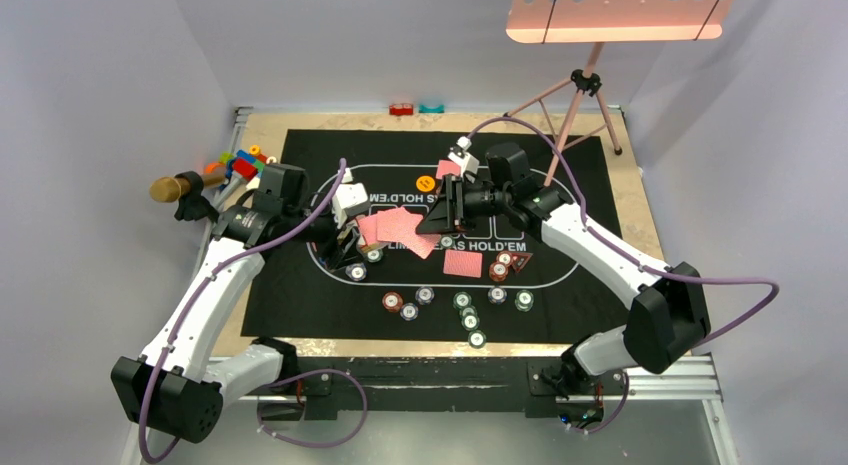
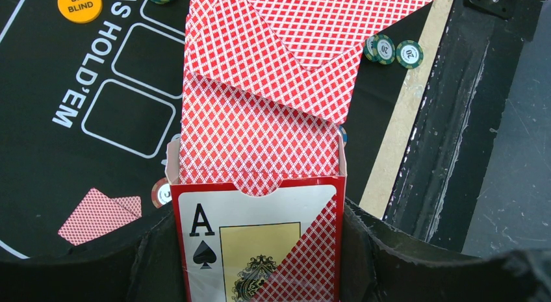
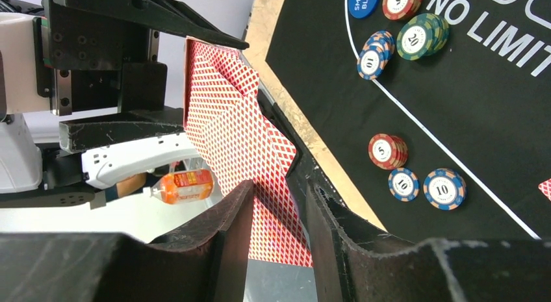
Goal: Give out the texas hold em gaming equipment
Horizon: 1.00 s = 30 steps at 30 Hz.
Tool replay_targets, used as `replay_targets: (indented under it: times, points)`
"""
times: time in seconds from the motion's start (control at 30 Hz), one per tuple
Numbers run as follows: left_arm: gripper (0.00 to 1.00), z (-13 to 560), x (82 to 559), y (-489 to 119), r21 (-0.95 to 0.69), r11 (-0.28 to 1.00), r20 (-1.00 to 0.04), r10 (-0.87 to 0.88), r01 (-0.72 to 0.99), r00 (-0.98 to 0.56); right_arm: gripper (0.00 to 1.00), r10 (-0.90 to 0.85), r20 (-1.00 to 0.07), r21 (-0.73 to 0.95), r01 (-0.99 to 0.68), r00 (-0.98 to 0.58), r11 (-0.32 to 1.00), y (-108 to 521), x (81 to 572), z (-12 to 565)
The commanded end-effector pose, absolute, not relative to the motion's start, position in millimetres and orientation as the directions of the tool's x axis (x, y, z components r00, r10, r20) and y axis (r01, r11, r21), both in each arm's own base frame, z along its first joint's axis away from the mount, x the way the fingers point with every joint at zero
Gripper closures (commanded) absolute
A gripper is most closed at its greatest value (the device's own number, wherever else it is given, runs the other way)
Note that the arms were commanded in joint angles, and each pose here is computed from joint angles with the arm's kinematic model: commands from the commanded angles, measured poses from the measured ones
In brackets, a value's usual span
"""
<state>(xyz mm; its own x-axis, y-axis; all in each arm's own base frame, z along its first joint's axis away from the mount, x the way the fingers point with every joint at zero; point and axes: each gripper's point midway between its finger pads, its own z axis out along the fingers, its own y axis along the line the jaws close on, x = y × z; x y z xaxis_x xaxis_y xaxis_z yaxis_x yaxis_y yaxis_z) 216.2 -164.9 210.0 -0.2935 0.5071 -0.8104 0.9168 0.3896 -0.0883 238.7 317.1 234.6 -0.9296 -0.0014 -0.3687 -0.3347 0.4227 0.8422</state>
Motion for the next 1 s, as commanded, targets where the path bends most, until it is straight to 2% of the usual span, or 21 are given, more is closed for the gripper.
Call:
replay_targets:
  times: [0.0, 0.27, 0.43, 0.97]
  points:
    - [1.0, 233.3, 222.1, -173.2, -0.038, 0.36, -0.865, 0.455, 0.932, -0.211, 0.61, 0.009, -0.426, 0.847, -0.395, -0.905, 0.355, 321.8, 241.3, 268.4]
    - [1.0, 227.2, 220.8, -171.8, -0.038, 0.351, -0.856, 0.472, 0.936, -0.212, 0.66, 0.011, -0.45, 0.836, -0.417, -0.893, 0.356, 327.9, 252.7, 287.2]
    - [1.0, 228.1, 220.9, -172.0, -0.035, 0.35, -0.857, 0.471, 0.936, -0.208, 0.7, -0.025, -0.429, 0.834, -0.406, -0.903, 0.374, 330.0, 252.9, 279.5]
    - [1.0, 227.3, 218.7, -171.9, -0.038, 0.344, -0.856, 0.473, 0.938, -0.209, 0.73, -0.081, -0.406, 0.842, -0.407, -0.91, 0.355, 352.0, 252.8, 276.0]
